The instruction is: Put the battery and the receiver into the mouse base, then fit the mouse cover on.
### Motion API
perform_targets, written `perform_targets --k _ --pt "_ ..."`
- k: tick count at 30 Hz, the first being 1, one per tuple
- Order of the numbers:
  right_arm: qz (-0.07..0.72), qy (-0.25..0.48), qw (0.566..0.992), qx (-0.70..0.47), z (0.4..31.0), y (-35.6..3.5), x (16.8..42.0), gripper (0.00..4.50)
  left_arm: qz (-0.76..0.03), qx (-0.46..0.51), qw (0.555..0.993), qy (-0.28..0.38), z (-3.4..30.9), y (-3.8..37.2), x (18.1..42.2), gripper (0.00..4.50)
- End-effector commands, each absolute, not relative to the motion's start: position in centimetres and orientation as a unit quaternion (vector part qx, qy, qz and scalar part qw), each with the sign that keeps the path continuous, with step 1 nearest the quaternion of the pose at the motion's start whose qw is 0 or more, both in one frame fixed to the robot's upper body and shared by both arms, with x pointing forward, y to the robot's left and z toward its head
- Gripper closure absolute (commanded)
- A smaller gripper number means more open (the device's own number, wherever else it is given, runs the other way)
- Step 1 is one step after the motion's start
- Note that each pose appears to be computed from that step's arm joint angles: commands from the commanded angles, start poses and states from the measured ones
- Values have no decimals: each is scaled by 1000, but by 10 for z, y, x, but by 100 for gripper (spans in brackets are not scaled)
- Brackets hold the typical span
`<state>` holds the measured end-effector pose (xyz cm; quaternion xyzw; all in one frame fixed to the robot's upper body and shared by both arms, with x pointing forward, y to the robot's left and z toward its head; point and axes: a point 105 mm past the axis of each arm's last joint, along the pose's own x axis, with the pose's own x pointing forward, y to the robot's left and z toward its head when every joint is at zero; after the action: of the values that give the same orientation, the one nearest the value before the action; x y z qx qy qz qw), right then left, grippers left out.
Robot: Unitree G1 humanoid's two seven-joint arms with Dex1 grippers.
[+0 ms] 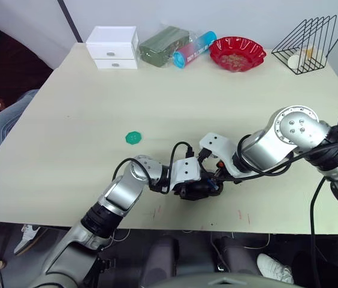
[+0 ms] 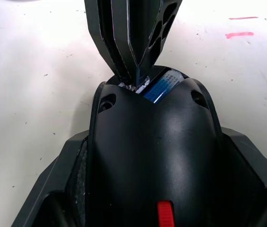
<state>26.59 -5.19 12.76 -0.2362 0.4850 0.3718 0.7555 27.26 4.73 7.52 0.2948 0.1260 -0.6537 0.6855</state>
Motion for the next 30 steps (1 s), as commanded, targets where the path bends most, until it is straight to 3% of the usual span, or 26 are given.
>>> perform_targets --k 1,8,11,14,30 --pt "365 496 748 -248 119 -56 263 450 -654 308 669 171 49 51 264 156" --pt "365 496 749 -244 119 -55 263 450 -654 306 670 173 49 51 265 156" --pt "366 496 748 -246 119 -55 263 370 -653 306 670 173 49 52 265 156" --pt "369 493 749 -246 120 -54 262 236 -653 306 671 173 49 52 265 156" --pt "385 472 757 -235 134 -51 263 236 -651 306 673 173 48 53 267 156"
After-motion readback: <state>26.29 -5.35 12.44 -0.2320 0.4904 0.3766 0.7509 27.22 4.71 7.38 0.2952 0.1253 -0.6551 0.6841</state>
